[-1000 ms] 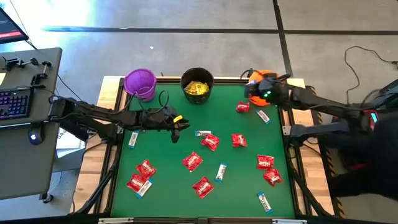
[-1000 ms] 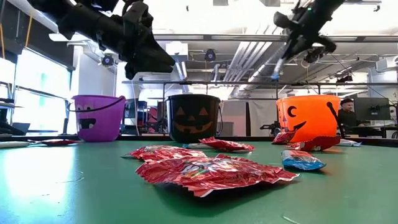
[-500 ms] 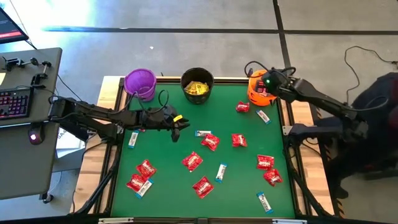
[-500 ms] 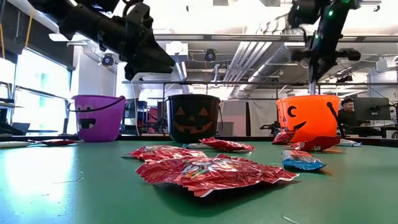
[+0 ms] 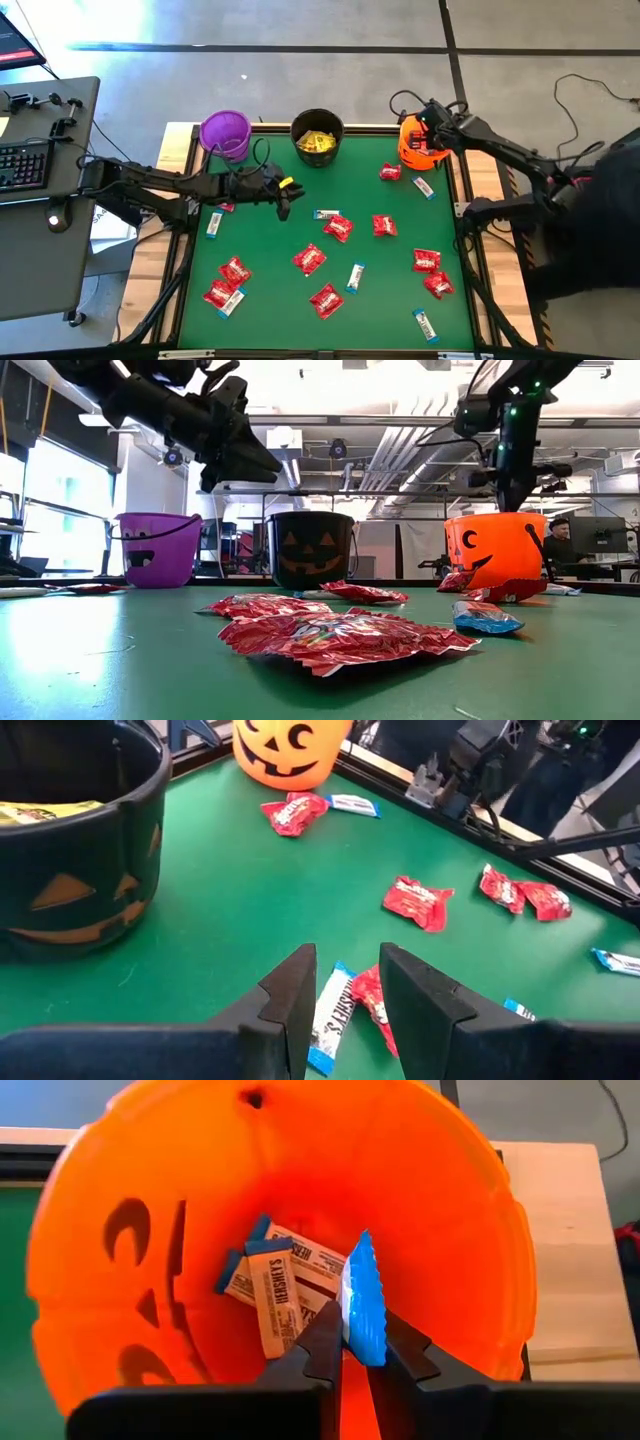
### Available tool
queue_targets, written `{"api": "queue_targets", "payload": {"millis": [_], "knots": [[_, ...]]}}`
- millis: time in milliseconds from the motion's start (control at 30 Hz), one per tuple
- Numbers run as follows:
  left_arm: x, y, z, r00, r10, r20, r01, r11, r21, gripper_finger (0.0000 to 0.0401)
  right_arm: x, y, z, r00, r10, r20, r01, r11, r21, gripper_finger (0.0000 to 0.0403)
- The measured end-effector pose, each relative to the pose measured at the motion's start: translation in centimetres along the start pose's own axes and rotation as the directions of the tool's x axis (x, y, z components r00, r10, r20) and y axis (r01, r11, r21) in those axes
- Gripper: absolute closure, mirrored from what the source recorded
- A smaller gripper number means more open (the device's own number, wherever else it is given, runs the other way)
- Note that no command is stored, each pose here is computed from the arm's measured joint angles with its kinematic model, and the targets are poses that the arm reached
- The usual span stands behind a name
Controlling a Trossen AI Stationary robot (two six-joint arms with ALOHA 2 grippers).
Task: Sort candy by brand, put in halloween buckets
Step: Put the blue chocolate bar into the orange bucket
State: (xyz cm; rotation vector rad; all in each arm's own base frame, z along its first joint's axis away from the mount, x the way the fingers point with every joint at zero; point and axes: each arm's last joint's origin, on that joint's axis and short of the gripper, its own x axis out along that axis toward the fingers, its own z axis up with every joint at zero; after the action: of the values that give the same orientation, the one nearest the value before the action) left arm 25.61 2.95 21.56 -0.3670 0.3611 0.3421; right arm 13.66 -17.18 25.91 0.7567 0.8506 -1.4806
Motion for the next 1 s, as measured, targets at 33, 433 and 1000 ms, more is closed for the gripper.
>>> {"api": "queue_targets", "payload": {"millis": [33, 433, 1000], "knots": [[0.0, 0.1, 0.0, 1.000, -0.003, -0.002, 0.003, 1.000, -0.001, 0.0295, 0.1, -0.1, 0.1, 1.000, -0.002, -0.005, 0.002, 1.000, 0.003, 0.0379], [0.1, 0.5, 0.2, 1.000, -0.010, -0.007, 0.010, 1.000, -0.009, 0.0295, -0.1, -0.1, 0.0, 1.000, 0.018, -0.014, -0.019, 0.998, -0.055, 0.0236], [0.1, 0.5, 0.1, 1.000, -0.017, -0.012, 0.017, 0.999, -0.027, 0.0295, -10.4, -1.2, -1.6, 0.921, 0.355, 0.158, -0.308, 0.915, -0.262, 0.0213]]}}
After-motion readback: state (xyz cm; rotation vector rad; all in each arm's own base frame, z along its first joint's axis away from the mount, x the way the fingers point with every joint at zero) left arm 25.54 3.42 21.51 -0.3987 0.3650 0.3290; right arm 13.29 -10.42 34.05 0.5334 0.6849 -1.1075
